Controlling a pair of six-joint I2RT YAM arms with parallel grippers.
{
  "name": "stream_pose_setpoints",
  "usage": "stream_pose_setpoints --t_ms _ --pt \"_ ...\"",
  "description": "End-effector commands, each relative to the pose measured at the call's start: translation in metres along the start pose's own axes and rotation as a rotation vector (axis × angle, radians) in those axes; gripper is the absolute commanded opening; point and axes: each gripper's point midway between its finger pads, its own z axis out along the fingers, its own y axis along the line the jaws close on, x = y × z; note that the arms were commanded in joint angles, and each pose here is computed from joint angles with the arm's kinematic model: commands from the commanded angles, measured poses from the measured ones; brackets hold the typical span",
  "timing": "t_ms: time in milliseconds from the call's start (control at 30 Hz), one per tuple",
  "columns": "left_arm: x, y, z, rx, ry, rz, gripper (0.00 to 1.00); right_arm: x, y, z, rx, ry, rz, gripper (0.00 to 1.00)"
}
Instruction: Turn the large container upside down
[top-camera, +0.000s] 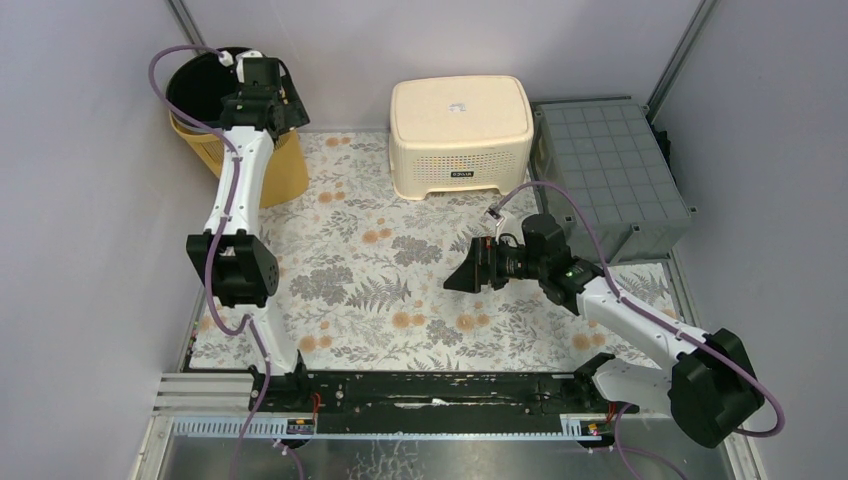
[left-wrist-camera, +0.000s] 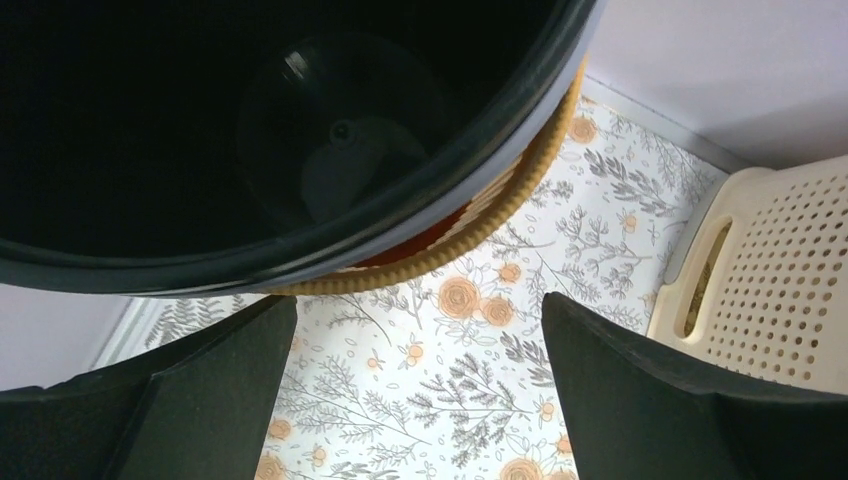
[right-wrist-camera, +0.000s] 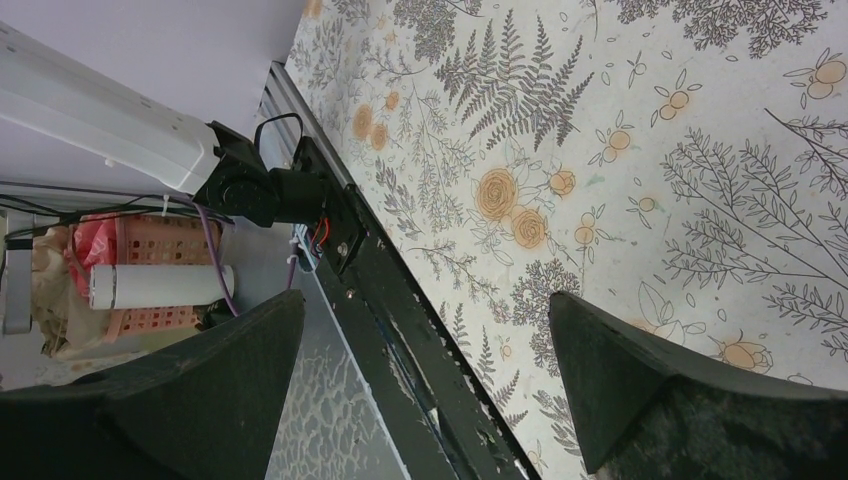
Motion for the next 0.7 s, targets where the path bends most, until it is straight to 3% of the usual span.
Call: stream_pose_setpoints --t_ms 0,333,500,667 --pt "-0.024 -0.011 -0.011 0.079 -0.109 -0.096 1.00 -0.005 0.011 0.004 -0.058 -0.009 -0.043 0.99" --pt "-0.045 -0.016 -0.023 0.109 -0.140 -0.116 0.95 -0.001 0.007 0.008 -0.071 0.004 -0.052 0.99" --pt "-0.066 -0.021 -0.054 0.207 -0.286 -0.203 0.95 -0.001 0.005 0.011 -0.077 0.015 -0.049 0.99" --pt "-0.072 -0.017 -0.062 0.214 -0.352 -0.284 0.96 -0.001 0.006 0.013 -0.088 0.022 -0.049 0.99"
